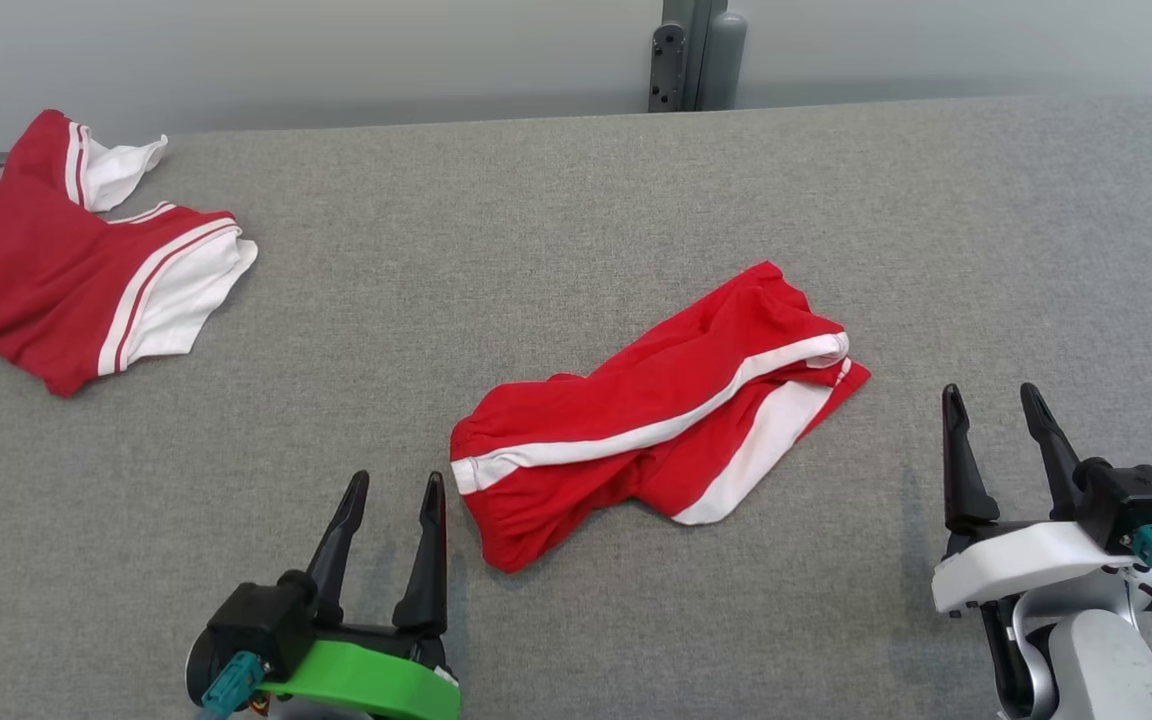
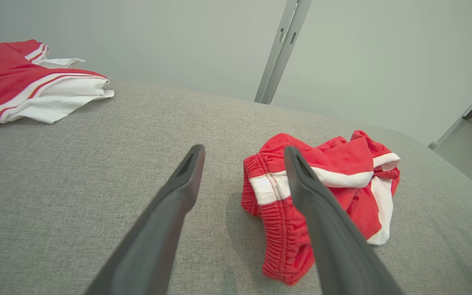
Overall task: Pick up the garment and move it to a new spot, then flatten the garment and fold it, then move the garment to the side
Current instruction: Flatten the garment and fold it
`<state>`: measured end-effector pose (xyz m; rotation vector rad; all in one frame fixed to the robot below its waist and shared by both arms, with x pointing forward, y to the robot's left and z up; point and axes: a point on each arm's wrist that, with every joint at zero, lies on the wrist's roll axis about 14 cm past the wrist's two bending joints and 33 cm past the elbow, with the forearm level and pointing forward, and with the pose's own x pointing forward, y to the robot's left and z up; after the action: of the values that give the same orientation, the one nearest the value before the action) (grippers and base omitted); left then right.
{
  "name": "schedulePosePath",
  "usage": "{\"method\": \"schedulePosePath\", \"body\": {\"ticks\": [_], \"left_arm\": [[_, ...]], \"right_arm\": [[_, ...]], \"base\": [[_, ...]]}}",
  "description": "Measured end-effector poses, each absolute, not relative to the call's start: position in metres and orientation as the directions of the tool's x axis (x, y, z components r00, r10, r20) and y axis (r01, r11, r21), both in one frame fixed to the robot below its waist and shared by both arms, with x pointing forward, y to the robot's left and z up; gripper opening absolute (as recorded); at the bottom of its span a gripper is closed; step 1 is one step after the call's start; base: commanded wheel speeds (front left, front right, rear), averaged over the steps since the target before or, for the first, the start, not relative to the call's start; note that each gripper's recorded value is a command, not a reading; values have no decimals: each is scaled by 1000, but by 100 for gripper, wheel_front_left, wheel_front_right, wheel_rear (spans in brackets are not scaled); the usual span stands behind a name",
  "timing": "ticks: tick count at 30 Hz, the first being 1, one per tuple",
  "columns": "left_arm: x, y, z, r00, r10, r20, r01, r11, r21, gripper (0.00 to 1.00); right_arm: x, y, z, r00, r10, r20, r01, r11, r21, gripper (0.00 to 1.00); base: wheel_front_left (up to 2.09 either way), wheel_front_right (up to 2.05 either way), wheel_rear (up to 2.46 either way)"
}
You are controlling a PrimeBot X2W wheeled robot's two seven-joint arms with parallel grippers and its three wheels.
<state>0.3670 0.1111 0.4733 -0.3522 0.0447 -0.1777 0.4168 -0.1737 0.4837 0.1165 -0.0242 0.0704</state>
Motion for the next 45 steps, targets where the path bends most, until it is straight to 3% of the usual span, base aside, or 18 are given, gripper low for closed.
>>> {"method": "schedulePosePath", "body": {"ticks": [9,16,25,38,43,44,45], "left_arm": [[353,95,451,967,-241,-83,195,911,-364,100],[365,85,438,954,-268,-136,173,860,-481,100],[381,71,438,941,-301,-153,117,716,-688,100],[388,57,448,923,-364,-121,185,700,-690,100],[388,58,456,923,-372,-103,204,697,-687,82],[387,59,456,923,-371,-102,205,697,-687,73],[386,60,457,923,-371,-102,204,698,-687,58]], "right_arm": [[415,-168,488,996,84,39,-88,989,116,100],[412,-165,487,995,95,34,-99,989,114,100],[411,-173,480,997,74,14,-75,991,108,100],[414,-181,480,998,53,16,-54,993,104,100],[418,-179,480,998,60,18,-62,993,96,100],[419,-178,480,998,63,18,-65,993,95,100],[420,-177,481,998,67,19,-68,993,93,100]], "base": [[0,0,0],[0,0,0],[0,0,0],[0,0,0],[0,0,0],[0,0,0],[0,0,0]]}}
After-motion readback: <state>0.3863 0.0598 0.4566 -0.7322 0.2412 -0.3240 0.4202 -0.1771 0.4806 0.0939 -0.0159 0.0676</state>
